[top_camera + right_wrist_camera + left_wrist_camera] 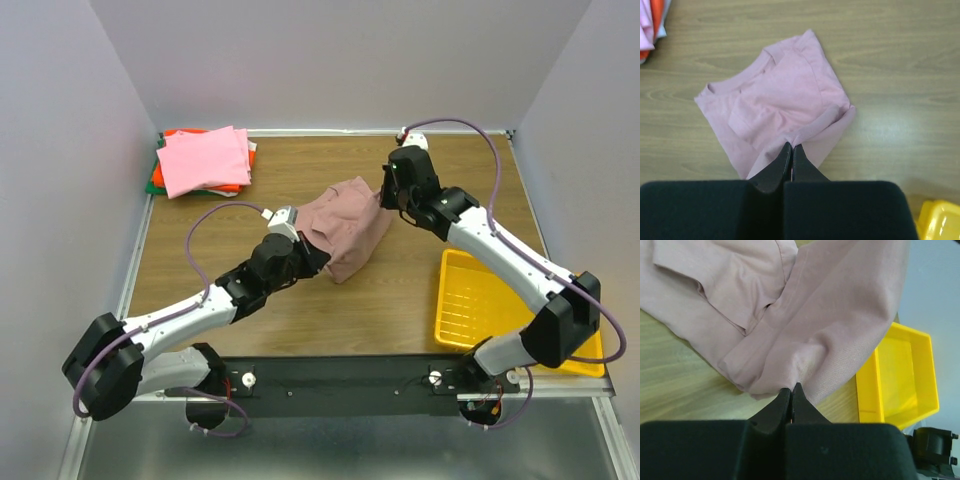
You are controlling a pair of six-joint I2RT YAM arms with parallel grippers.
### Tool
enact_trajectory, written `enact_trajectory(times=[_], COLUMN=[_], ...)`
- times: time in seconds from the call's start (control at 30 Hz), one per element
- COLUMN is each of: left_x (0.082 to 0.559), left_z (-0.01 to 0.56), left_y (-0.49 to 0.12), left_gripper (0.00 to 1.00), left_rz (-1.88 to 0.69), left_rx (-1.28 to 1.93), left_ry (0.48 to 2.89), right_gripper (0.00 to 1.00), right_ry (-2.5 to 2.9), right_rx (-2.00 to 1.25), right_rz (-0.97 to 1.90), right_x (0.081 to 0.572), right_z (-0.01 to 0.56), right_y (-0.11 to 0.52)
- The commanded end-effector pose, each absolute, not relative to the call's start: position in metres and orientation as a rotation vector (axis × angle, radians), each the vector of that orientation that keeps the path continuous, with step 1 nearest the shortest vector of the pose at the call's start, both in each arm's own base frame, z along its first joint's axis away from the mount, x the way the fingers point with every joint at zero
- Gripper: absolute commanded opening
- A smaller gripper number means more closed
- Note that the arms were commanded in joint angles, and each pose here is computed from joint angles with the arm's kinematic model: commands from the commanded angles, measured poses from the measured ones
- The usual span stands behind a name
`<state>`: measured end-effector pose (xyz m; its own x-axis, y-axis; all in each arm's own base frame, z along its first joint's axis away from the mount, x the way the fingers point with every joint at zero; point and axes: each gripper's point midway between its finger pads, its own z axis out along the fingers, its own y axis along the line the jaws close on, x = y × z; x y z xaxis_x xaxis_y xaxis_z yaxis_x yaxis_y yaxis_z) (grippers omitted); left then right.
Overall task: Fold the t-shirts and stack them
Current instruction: Fold the tshirt
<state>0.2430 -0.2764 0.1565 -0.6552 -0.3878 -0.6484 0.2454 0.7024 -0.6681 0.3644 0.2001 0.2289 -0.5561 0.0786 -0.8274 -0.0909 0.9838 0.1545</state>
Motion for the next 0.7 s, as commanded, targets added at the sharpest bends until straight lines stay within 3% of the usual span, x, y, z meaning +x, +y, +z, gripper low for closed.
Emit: enact_trajectory(times=[0.0, 0.67], left_x=[0.258, 0.353], left_z=[0.160, 0.144], left_y=[-0.275, -0.222], left_gripper=[0.00, 0.00], left_rz=[-0.989, -0.961], left_rx=[-0.047, -0.105], left_ry=[2.029, 1.975], right_gripper=[0.00, 0.00], right_ry=[2.056, 2.045], right_rx=[0.006, -0.053], right_rz=[0.178, 0.114], right_x=[0.402, 0.513], right_z=[0.252, 0.226], right_y=[0.207, 0.255])
